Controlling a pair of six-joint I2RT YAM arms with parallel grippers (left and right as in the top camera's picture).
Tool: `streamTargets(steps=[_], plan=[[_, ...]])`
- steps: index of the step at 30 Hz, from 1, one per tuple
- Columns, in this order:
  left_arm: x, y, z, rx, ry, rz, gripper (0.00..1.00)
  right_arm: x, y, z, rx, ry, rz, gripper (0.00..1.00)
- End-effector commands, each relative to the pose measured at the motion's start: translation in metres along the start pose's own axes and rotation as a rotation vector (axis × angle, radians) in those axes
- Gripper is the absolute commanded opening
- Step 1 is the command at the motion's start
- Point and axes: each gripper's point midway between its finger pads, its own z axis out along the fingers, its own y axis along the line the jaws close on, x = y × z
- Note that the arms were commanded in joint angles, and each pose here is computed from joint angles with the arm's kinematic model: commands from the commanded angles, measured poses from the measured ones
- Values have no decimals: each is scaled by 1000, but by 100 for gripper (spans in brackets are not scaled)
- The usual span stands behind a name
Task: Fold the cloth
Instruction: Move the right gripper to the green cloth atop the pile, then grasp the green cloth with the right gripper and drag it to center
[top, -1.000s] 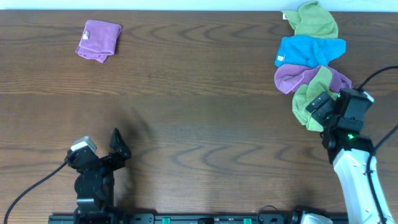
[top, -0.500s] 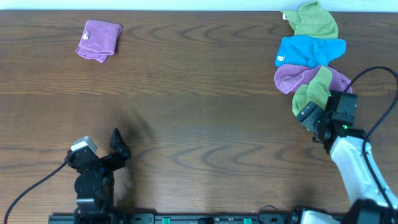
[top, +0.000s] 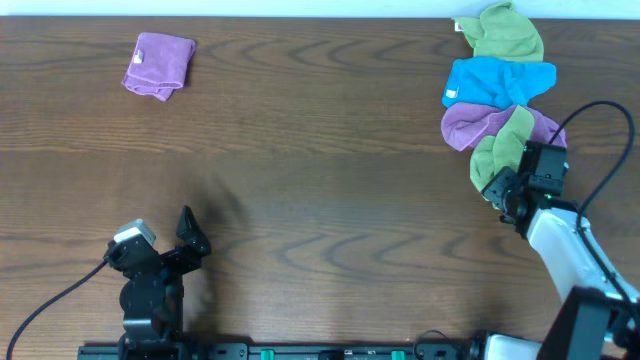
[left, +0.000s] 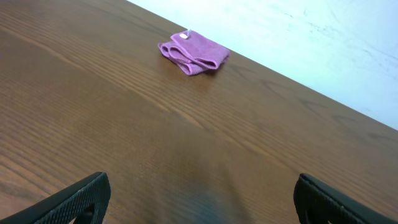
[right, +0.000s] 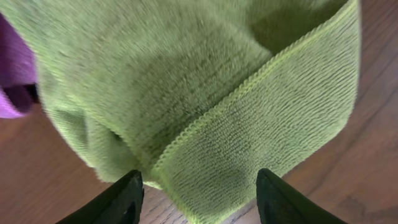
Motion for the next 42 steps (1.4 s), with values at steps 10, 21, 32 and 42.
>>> streamTargets(steps=[10, 21, 32, 42], plan=[[10, 3, 3, -5, 22, 5, 95, -15, 2, -1, 4, -32, 12, 1], [10, 3, 3, -5, 22, 5, 95, -77, 25, -92, -66, -150, -46, 1], [10, 3, 3, -5, 22, 5, 95, -60, 179, -211, -620, -202, -397, 1], [10, 3, 3, -5, 22, 5, 95, 83, 306, -251, -949, -88, -748, 1]])
